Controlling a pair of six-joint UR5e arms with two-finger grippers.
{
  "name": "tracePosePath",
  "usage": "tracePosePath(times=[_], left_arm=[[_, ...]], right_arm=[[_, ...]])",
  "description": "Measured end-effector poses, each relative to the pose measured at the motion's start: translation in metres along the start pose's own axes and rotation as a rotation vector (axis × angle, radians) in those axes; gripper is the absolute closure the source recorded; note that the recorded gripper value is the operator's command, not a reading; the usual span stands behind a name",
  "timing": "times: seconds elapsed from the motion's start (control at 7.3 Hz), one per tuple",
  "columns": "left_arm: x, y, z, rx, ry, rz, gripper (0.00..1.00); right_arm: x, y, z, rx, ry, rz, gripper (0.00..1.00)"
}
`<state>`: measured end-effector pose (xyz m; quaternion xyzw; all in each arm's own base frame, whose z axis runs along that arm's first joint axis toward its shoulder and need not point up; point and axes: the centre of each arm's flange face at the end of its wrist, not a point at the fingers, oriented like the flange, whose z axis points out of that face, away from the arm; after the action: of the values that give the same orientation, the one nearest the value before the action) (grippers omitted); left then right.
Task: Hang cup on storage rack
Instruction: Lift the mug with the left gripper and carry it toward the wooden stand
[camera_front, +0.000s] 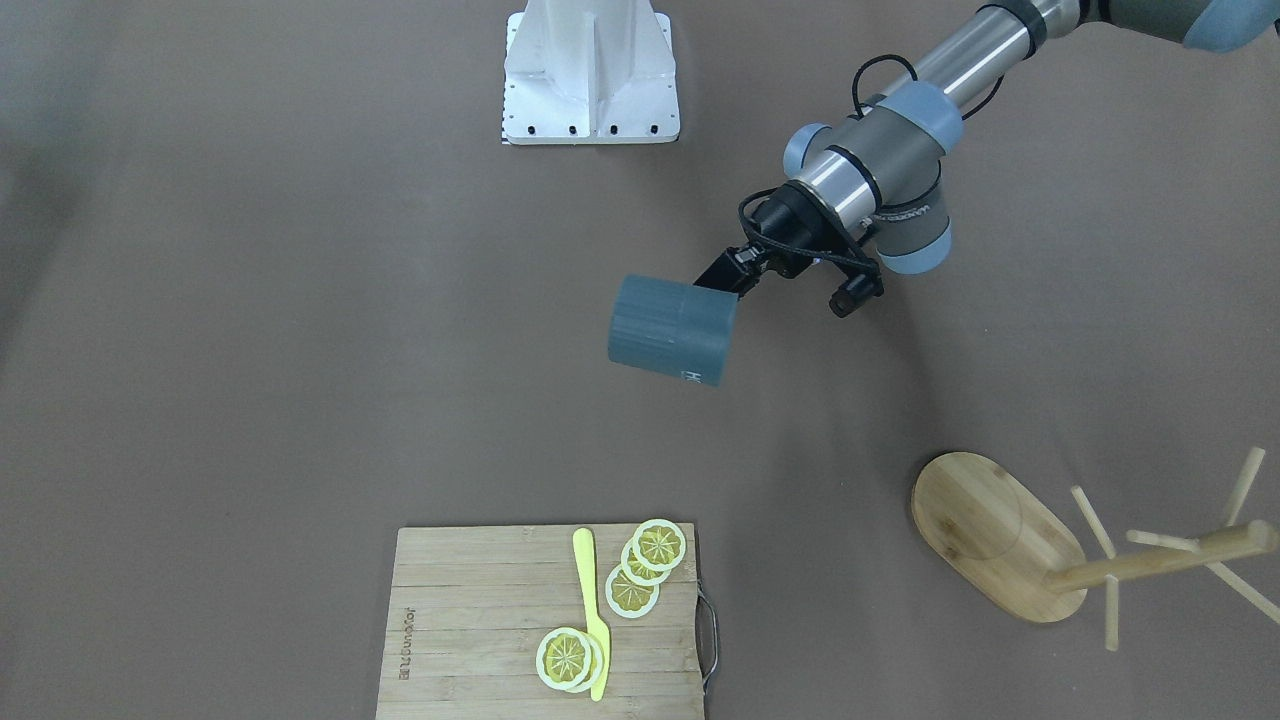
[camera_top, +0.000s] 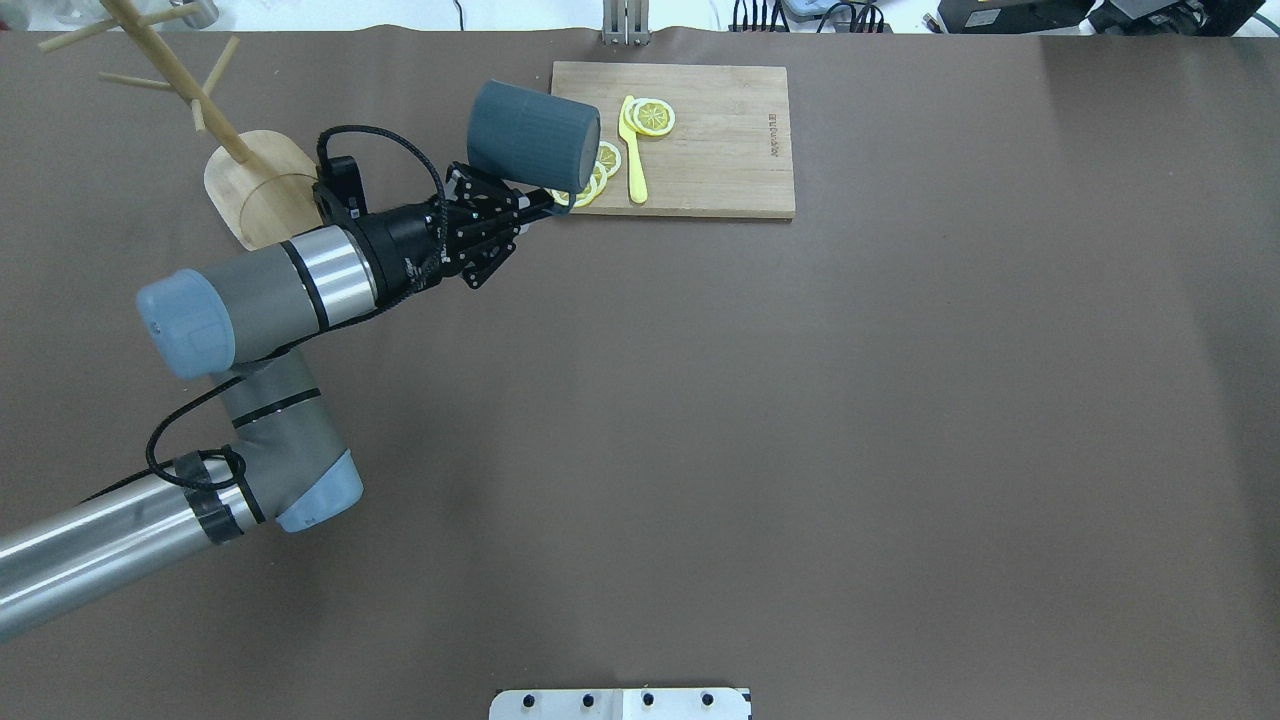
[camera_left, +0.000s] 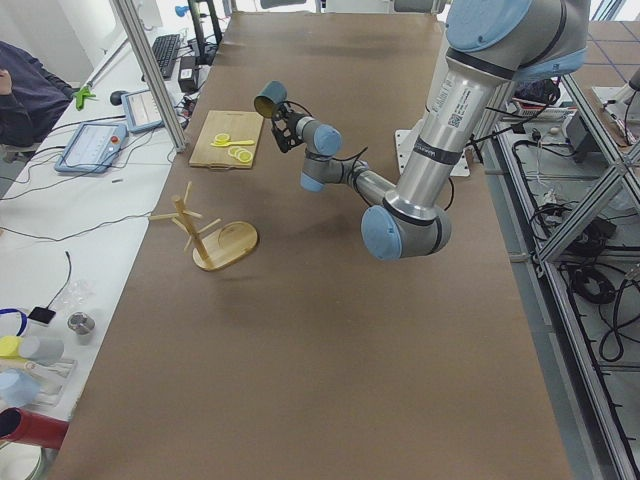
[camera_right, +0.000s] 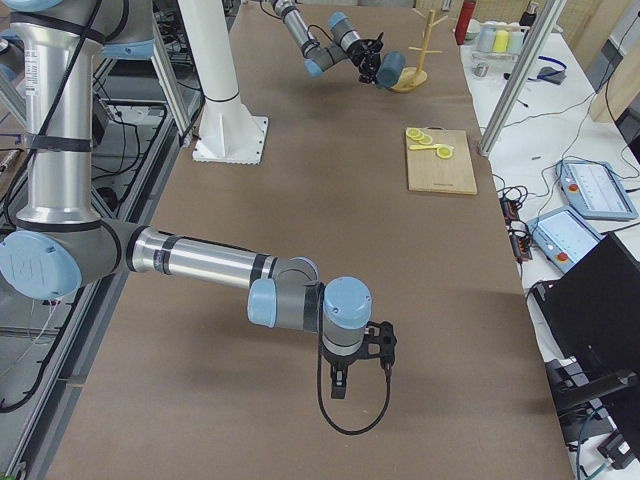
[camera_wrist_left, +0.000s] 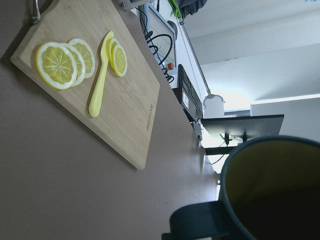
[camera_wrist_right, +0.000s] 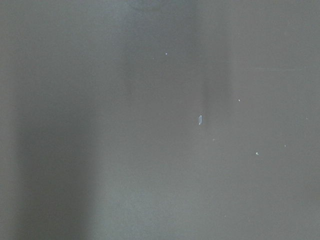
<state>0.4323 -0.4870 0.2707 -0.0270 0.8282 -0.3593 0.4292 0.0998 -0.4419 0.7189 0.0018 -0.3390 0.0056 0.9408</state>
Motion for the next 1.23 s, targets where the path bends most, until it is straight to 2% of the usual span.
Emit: tracePosePath(times=[0.14,0.55,0.96,1.23], left_arm=[[0.014,-0.029,-0.007,0.033,0.032,-0.093,1.0],[0.047,-0.122,-0.032,0.173,0.085,-0.259,1.0],[0.047,-0.194,-0.073,0.228,0.09,-0.35,1.0],[0.039,-0.222,-0.091,0.251,0.077,-0.378,1.0]], right_arm=[[-0.001,0.0,-0.001,0.001,0.0,-0.001,0.0],[-0.002,0.0,-0.003,0.006,0.0,-0.004,0.0],[-0.004,-0.003,-0.006,0.012,0.002,-0.01,0.0],[-0.006,-0.005,-0.008,0.016,0.002,-0.013,0.0]])
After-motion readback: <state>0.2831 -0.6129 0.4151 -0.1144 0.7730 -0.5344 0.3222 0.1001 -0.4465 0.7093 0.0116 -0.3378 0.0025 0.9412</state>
